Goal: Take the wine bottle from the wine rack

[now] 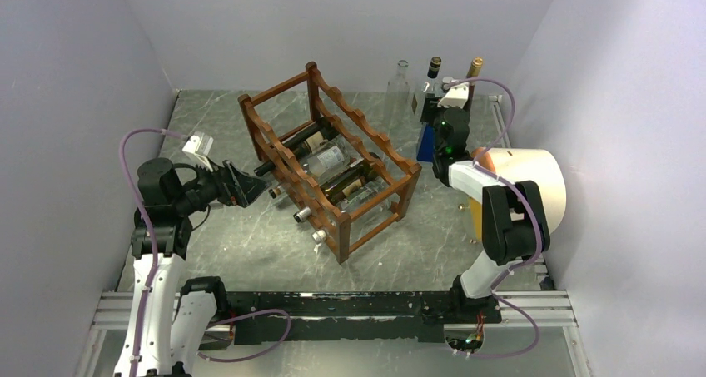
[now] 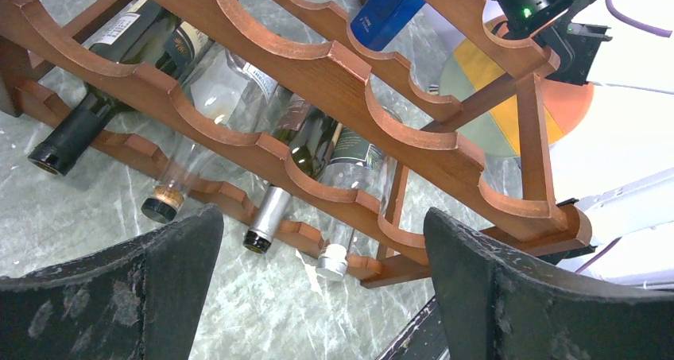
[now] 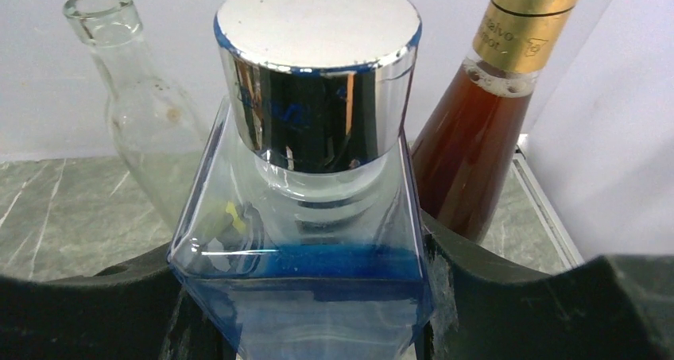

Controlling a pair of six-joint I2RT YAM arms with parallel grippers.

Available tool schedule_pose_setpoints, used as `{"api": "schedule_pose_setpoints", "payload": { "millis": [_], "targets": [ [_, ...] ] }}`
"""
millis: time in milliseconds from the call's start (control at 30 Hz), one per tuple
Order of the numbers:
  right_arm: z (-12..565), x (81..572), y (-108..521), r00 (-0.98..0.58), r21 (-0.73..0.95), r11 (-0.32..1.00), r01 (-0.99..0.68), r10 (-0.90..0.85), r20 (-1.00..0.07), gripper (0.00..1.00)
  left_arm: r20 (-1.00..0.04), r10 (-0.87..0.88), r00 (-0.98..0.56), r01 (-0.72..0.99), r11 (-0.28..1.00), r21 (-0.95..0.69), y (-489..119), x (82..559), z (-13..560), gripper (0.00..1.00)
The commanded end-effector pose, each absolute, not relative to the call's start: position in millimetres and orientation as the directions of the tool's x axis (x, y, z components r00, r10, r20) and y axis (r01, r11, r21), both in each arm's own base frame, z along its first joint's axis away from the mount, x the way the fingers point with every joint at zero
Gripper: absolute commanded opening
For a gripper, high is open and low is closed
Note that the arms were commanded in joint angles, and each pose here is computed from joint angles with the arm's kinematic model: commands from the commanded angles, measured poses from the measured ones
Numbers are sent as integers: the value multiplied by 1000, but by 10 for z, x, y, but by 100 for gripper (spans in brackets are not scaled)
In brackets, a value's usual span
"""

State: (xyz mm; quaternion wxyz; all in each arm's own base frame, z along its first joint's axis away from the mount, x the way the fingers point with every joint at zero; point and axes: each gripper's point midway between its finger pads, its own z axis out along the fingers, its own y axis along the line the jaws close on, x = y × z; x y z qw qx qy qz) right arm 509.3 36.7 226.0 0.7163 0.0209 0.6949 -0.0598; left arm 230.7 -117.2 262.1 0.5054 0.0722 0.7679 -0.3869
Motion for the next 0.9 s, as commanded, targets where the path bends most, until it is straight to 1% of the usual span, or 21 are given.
{"api": "schedule_pose_setpoints", "payload": {
  "millis": [0,133,267,367,433,533,567,633,700,867],
  "targets": [
    [2878,5091,242,250,29,989,142,-8,-968,0,-856,-259,-449,549,676,-492,-1208,2300,2664,100],
    [2803,5084,261,228,43,992,120,14,-974,0,-853,-261,-452,539,682,-494,-1195,2317,2648,99],
    [2698,5103,226,187,55,988,145,27,-982,1,-850,-259,-459,543,676,-499,-1206,2319,2643,100],
    [2678,5080,235,181,56,989,138,30,-983,11,-853,-259,-453,545,676,-495,-1205,2312,2654,100],
    [2691,5076,250,174,54,990,130,31,-984,22,-855,-259,-450,545,679,-492,-1202,2312,2656,100],
    [2697,5082,276,161,44,992,116,25,-987,30,-853,-262,-452,539,682,-495,-1195,2319,2651,100],
    [2698,5079,277,159,40,993,115,22,-987,35,-852,-262,-454,537,682,-496,-1194,2323,2648,99],
    [2696,5071,268,157,38,992,118,20,-987,41,-851,-262,-456,537,681,-497,-1195,2323,2642,99],
    [2691,5063,261,149,34,992,123,16,-989,49,-851,-262,-455,536,683,-496,-1193,2325,2641,100],
    [2705,5037,263,130,20,993,119,5,-991,60,-853,-262,-452,535,686,-494,-1189,2323,2646,99]
  ]
}}
